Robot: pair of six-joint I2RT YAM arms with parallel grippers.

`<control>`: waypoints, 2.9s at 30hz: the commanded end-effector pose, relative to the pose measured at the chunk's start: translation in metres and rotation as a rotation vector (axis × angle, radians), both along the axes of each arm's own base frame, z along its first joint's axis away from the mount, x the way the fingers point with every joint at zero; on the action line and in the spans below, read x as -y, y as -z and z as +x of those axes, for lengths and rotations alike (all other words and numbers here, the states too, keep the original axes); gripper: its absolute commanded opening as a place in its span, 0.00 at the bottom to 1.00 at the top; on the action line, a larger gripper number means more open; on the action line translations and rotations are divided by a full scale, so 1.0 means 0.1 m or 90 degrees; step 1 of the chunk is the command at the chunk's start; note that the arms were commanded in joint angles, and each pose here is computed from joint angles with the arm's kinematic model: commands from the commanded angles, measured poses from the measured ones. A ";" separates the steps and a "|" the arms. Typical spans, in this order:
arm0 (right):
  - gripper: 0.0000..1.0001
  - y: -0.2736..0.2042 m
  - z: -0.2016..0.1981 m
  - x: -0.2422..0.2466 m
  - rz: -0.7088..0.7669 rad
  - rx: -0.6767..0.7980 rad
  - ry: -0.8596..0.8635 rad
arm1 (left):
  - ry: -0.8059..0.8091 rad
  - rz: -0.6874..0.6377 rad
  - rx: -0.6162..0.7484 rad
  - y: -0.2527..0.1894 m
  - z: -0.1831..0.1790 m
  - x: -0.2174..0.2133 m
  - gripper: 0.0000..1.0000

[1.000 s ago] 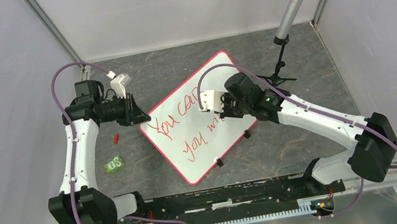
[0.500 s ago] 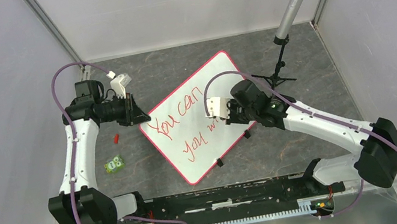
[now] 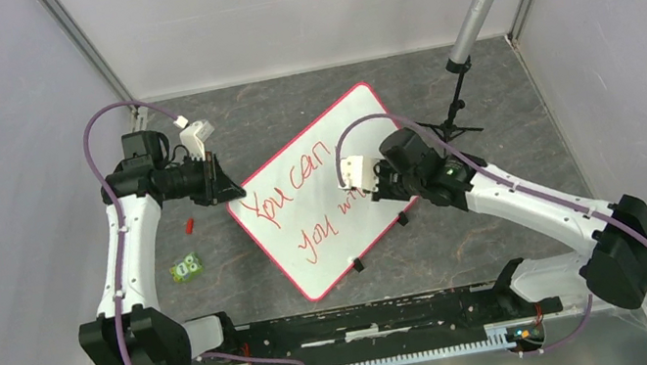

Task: Write a sentence on the whiteboard
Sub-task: Write a sentence on the whiteboard, then pick up the pen cap from the center of the board.

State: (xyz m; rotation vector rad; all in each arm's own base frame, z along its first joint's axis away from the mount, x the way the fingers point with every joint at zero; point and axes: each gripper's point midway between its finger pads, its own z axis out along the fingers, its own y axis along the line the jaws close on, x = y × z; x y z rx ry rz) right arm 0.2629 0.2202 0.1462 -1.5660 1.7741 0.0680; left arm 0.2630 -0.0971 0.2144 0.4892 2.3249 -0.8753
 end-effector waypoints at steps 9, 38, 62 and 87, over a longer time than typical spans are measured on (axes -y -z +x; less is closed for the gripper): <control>0.00 -0.36 0.21 -0.01 0.025 0.051 0.016 | 0.008 0.018 0.038 -0.09 0.02 0.00 0.18; 0.00 -0.74 0.04 -0.26 0.116 0.016 -0.066 | -0.034 0.020 0.096 -0.45 0.13 -0.11 0.62; 0.00 -1.01 -0.26 -0.58 0.361 -0.190 -0.153 | -0.238 0.251 -0.012 0.83 0.42 -1.98 0.64; 0.00 -1.00 -0.21 -0.58 0.378 -0.200 -0.113 | -0.155 0.411 -0.123 2.11 0.50 -1.98 0.44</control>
